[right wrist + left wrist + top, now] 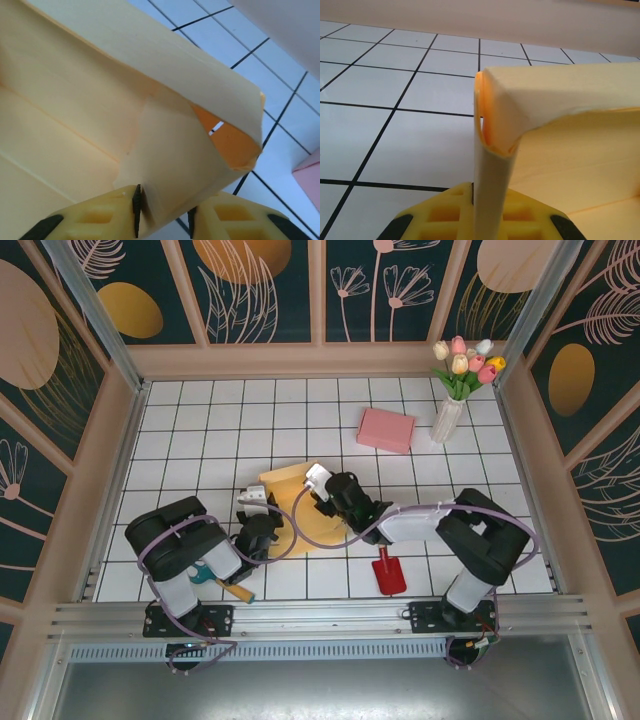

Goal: Fold the paper box

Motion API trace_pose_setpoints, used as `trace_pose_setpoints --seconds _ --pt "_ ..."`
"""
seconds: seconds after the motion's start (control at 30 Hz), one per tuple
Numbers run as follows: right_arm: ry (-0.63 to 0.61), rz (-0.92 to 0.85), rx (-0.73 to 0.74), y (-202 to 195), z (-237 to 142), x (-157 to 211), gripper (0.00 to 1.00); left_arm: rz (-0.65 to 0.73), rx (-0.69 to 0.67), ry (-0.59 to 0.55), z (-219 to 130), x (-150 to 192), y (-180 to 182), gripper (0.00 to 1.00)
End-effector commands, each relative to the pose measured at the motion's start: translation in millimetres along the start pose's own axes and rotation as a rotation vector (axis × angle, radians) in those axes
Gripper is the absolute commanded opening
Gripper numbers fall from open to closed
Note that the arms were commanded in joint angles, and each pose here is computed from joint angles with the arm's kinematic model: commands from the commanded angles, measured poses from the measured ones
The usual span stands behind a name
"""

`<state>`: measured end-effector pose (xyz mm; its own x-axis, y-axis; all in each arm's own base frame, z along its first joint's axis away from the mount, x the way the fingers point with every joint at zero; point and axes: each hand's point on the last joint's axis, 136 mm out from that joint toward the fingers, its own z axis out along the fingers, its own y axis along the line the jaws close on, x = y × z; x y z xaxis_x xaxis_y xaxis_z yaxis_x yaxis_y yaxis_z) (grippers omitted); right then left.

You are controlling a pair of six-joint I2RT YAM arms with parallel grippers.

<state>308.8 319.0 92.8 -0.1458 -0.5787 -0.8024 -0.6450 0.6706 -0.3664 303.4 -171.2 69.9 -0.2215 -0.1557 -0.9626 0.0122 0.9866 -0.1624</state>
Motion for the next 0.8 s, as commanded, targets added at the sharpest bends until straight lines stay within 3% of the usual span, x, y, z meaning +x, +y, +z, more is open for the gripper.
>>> trace_pose_setpoints --seconds 0.0,0.27,0.5,0.77 --pt "-0.137 0.074 0.06 -3 3 -41 0.27 -0.076 0.12 -0.006 -4 -10 -26 0.0" --pt "-0.11 0.114 0.2 -14 16 -32 0.21 -0.108 0.124 0.011 -5 -8 -25 0.0" --pt "0.061 0.097 0.478 -50 22 4 0.1 -0.157 -0.1 0.002 -2 -11 8 0.0" --pt "0.16 0.18 0.543 -70 22 27 0.1 -0.151 -0.169 0.002 -2 -14 16 0.0"
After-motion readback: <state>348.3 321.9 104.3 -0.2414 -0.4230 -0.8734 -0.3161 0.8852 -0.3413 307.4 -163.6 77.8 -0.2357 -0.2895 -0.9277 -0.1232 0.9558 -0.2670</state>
